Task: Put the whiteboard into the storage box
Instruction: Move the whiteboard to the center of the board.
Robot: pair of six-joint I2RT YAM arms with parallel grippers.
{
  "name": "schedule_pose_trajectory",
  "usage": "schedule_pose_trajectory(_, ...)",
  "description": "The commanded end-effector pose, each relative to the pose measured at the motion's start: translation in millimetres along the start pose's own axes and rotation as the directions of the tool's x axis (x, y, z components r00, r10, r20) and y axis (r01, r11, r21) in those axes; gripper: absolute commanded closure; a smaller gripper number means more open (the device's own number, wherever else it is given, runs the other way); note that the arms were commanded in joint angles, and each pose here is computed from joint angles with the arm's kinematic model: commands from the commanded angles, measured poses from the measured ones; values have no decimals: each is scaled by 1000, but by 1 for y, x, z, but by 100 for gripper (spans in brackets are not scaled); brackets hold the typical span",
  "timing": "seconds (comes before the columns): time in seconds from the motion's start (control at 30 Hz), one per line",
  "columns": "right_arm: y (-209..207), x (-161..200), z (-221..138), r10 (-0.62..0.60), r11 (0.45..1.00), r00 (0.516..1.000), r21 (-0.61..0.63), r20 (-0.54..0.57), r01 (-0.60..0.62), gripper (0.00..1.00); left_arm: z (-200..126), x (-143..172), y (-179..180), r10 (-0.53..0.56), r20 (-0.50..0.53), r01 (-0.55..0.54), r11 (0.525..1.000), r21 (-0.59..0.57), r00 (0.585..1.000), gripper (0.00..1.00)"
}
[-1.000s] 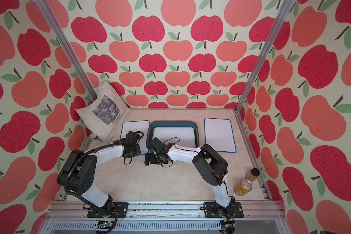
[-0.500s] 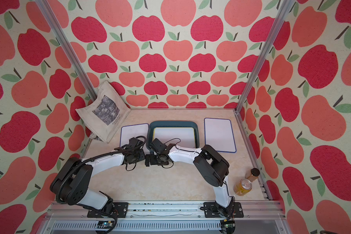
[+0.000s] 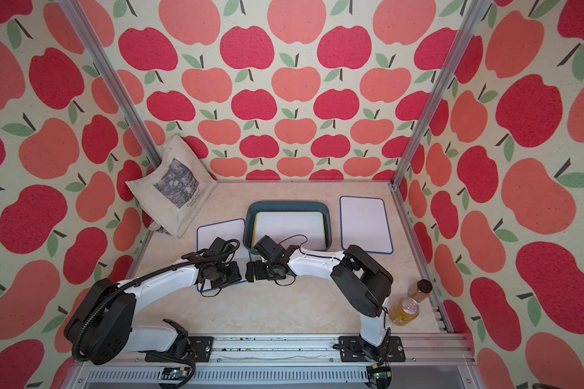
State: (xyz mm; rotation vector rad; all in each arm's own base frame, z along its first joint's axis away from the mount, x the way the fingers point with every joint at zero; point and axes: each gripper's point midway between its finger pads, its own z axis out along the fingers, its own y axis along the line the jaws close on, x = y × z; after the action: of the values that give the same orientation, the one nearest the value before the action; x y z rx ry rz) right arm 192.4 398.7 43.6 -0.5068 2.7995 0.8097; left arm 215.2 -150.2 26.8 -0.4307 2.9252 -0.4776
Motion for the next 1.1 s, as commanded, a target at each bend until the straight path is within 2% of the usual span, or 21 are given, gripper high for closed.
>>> schedule_pose_trajectory(0.0, -20, 26, 1, -8, 998, 997, 56, -74, 12, 1, -12, 31, 25, -69, -148, 63, 997, -44, 987, 63)
schedule_pose_trajectory(0.17, -20, 38, 0, -41, 998, 992, 39, -118, 46, 1, -64, -34, 43, -90, 42, 92, 994, -56, 995, 63)
schedule_pose_trajectory(0.27, -11, 46, -1, -93, 996, 987, 4, -131, 94, 1, -89, -79, 51, -121, 156, 129, 991, -40, 980, 63)
schedule_pose_trajectory(0.37, 4, 53, -2, -152, 988, 979, -41, -138, 148, 1, -98, -122, 59, -146, 230, 160, 986, -47, 962, 63)
schedule_pose_trajectory(0.53, 28, 64, 2, -227, 971, 962, -117, -151, 211, 1, -83, -185, 63, -146, 269, 179, 979, -102, 952, 65)
schedule_pose_trajectory(0.7, 40, 64, 7, -253, 963, 953, -135, -165, 232, 1, -61, -228, 59, -142, 294, 184, 975, -123, 945, 66)
schedule_pose_trajectory(0.93, 55, 60, 20, -278, 955, 942, -161, -190, 249, 1, -38, -270, 61, -103, 327, 165, 972, -169, 939, 66)
schedule_pose_trajectory(1.07, 58, 60, 28, -280, 954, 936, -169, -212, 247, 1, -30, -283, 61, -87, 331, 155, 971, -184, 940, 66)
